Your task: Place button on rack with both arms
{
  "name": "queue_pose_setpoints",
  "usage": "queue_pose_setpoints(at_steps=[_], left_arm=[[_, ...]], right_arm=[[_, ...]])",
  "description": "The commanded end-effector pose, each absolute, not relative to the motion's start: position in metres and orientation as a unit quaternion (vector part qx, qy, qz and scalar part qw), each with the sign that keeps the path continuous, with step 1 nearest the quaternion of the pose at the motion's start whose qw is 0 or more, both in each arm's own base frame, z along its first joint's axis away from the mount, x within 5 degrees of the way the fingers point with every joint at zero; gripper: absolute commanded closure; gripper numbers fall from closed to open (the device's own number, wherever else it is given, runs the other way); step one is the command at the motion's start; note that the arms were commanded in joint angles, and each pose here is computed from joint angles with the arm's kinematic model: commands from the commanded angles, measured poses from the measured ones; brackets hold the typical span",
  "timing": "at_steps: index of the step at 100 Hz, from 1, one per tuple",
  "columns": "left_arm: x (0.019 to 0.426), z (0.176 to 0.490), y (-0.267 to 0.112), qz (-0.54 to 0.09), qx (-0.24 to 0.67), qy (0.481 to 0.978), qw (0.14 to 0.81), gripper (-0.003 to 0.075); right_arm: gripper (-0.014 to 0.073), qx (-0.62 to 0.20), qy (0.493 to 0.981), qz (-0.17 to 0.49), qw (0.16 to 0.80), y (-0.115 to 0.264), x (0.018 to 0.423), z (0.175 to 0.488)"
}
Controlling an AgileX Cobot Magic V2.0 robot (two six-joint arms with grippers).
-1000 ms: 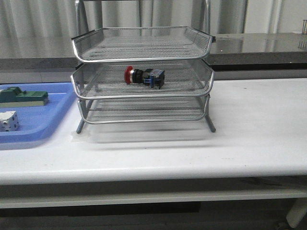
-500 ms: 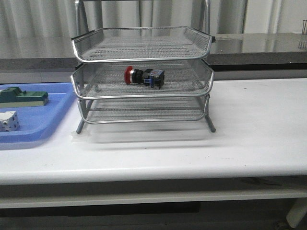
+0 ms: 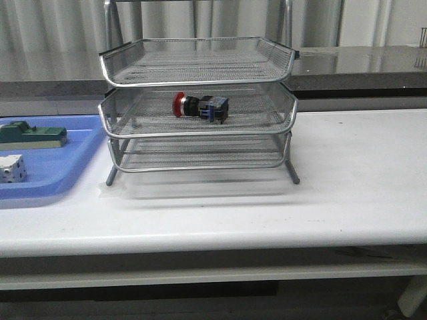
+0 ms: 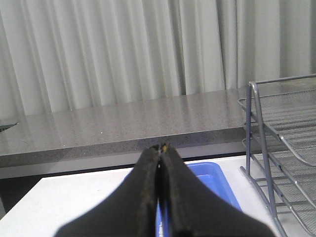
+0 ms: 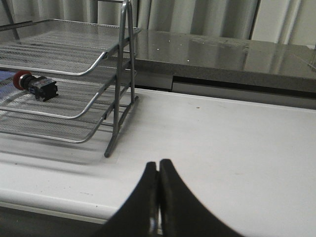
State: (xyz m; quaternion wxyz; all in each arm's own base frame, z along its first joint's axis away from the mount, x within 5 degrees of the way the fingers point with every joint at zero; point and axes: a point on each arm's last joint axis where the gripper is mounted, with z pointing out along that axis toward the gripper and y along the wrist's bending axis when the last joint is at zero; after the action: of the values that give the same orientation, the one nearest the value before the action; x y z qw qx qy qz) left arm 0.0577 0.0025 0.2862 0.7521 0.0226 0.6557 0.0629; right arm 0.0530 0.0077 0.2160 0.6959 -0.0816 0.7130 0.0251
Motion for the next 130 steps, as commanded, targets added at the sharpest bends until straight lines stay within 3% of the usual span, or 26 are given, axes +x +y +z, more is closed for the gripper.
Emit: queue_pose_setpoints(at_steps=[1, 34, 130], left_arm=[[0.056, 0.301, 0.004, 0.062, 0.01, 0.62, 0.782, 0.0741], [0.056, 0.301, 0.004, 0.062, 0.01, 0.62, 0.782, 0.0741], [0.056, 0.301, 0.004, 0.062, 0.01, 0.62, 0.782, 0.0741]], right_arm=[[0.0652, -0.075, 0.672, 0.014, 0.736, 0.006, 0.05, 0.224], [0.0652, -0.049, 0.68, -0.009, 0.731, 0.003, 0.054, 0.208], [0.0652, -0.049, 0.68, -0.009, 0.732, 0.003, 0.054, 0.208]])
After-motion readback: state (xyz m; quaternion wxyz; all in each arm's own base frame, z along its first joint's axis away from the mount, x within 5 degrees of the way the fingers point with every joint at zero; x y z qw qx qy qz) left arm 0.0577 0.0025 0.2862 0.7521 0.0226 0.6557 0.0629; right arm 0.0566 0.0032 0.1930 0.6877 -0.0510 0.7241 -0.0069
